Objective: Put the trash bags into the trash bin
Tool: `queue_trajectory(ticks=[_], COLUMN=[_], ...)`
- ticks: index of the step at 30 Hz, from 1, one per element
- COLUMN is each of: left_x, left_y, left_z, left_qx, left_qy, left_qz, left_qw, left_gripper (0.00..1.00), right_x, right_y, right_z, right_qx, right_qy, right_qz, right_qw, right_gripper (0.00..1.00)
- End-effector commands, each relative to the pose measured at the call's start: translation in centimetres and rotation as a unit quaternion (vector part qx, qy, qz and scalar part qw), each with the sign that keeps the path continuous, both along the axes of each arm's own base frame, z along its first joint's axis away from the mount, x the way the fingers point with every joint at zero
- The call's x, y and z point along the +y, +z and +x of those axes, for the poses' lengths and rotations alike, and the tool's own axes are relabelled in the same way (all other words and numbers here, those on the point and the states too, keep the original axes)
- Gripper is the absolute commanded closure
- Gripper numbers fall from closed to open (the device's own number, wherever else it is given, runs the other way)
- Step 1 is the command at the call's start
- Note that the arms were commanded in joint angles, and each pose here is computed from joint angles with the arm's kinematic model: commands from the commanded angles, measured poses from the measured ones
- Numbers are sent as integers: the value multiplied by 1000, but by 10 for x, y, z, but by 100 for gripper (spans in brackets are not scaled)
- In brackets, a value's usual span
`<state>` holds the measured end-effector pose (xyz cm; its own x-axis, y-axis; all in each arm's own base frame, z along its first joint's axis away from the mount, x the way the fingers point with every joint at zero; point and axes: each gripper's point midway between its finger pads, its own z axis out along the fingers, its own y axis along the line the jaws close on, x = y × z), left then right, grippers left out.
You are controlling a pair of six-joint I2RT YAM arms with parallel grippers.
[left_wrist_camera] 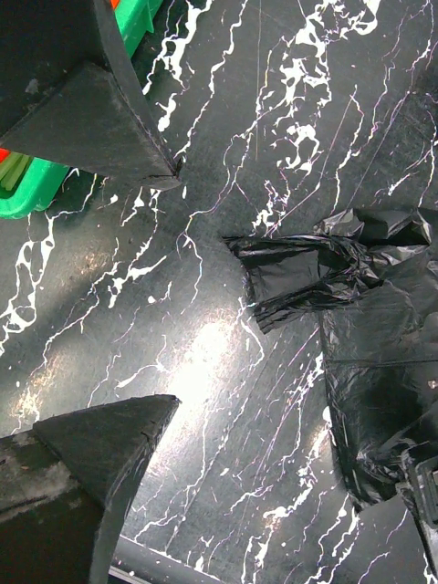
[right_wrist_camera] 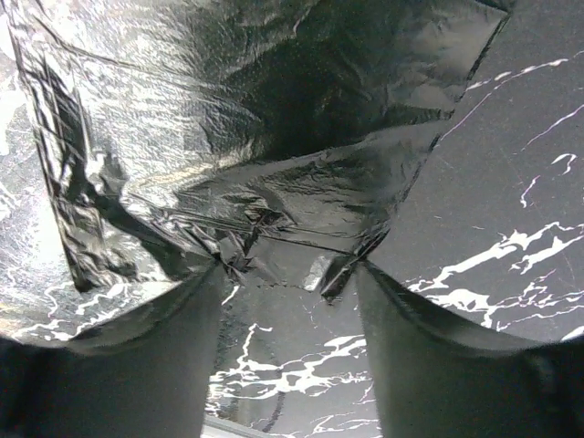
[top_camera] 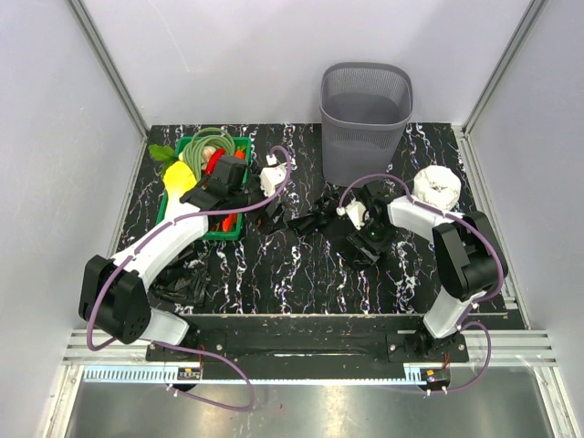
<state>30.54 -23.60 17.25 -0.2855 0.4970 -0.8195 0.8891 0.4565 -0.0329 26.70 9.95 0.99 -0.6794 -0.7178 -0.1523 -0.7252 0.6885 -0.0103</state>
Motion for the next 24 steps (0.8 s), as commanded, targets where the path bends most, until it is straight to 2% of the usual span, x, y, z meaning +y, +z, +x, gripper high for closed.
queue_trajectory(ticks=[1,7,9,11,12,17,24], left_x=[-4,-6,-6,-7,-9,-15,-26], left_y=[9,11,10,8,8,16,44], left_z=[2,2,0,1,2,9,16], left_qx=[-20,-21,-17,-11,-8,-7,-11], left_qy=[-16,-22,-25,-31,-33,-29,-13], left_qz=[-12,-16,-13,-11,-12,-25,-66], left_qw=[1000,999,999,999,999,999,998], left_gripper=[1,1,1,1,1,1,1], right_x=[2,3,3,6,8,29,73], right_y=[-13,-15,-16,-14,-11,28,115], right_z=[0,-6,-8,-11,-11,-7,-10], right_qx=[10,19,26,34,36,35,64], right_qy=[1,-12,-13,-14,-16,-24,-28], right_qz=[7,10,11,17,22,75,194], right_qw=[1000,1000,1000,999,999,996,978], right_gripper=[42,66,79,97,100,100,100])
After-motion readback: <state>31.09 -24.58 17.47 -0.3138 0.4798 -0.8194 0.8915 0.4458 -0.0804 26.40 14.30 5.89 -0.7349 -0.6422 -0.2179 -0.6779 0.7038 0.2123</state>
